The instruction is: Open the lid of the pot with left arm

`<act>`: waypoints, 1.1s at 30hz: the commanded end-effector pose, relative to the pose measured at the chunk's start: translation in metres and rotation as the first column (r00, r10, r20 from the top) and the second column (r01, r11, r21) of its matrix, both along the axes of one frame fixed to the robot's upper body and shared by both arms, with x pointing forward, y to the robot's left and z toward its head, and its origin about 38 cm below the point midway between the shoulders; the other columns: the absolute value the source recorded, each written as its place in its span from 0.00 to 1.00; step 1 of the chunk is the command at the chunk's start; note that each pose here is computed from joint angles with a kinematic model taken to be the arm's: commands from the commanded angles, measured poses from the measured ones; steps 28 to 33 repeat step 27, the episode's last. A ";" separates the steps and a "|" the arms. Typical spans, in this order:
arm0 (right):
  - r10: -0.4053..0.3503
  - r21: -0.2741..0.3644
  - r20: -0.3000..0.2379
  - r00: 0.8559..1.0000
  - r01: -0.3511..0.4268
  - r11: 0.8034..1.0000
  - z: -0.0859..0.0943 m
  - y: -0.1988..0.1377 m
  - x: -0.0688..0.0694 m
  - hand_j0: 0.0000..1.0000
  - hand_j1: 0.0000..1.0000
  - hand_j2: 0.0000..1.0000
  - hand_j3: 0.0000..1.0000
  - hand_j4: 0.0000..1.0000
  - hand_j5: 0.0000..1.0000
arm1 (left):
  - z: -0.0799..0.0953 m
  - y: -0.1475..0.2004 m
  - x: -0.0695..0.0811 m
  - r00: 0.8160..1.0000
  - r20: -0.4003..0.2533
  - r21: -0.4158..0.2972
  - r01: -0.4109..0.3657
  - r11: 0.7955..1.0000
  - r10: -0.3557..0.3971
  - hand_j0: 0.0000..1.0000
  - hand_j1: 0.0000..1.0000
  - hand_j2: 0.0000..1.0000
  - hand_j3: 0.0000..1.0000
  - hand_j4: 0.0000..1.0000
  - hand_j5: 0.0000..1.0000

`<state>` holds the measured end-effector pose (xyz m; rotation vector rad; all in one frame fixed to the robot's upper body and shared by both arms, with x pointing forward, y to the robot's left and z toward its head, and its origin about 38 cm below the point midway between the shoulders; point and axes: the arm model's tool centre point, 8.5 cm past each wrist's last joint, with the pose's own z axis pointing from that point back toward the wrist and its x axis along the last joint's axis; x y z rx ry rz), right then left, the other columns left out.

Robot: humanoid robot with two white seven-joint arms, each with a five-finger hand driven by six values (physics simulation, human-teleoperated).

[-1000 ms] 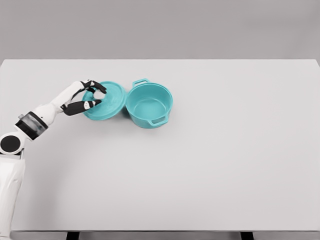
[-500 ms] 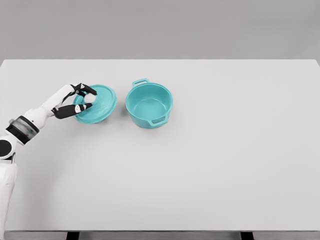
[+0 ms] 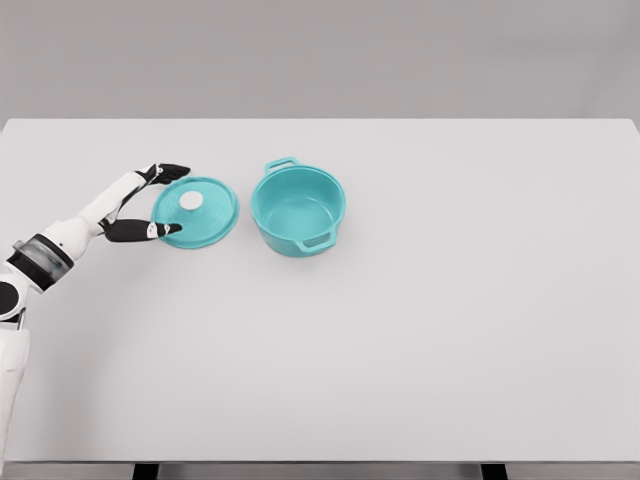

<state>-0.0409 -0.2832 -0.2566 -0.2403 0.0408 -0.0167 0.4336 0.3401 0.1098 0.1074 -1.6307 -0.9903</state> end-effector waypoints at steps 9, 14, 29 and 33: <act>0.000 0.000 0.000 1.000 0.000 1.000 0.000 0.000 0.000 1.00 1.00 1.00 1.00 1.00 1.00 | 0.021 0.048 -0.017 0.998 0.047 0.090 -0.039 0.995 0.035 1.00 1.00 1.00 1.00 1.00 1.00; 0.000 0.000 0.000 1.000 0.000 1.000 0.000 0.000 0.000 1.00 1.00 1.00 1.00 1.00 1.00 | 0.028 0.066 -0.020 0.994 0.064 0.079 -0.095 0.992 0.090 1.00 1.00 1.00 1.00 1.00 1.00; 0.000 0.000 0.000 1.000 0.000 1.000 0.000 0.000 0.000 1.00 1.00 1.00 1.00 1.00 1.00 | 0.027 0.071 -0.020 0.993 0.058 0.081 -0.105 0.991 0.100 1.00 1.00 1.00 1.00 1.00 1.00; 0.000 0.000 0.000 1.000 0.000 1.000 0.000 0.000 0.000 1.00 1.00 1.00 1.00 1.00 1.00 | 0.027 0.071 -0.020 0.993 0.058 0.081 -0.105 0.991 0.100 1.00 1.00 1.00 1.00 1.00 1.00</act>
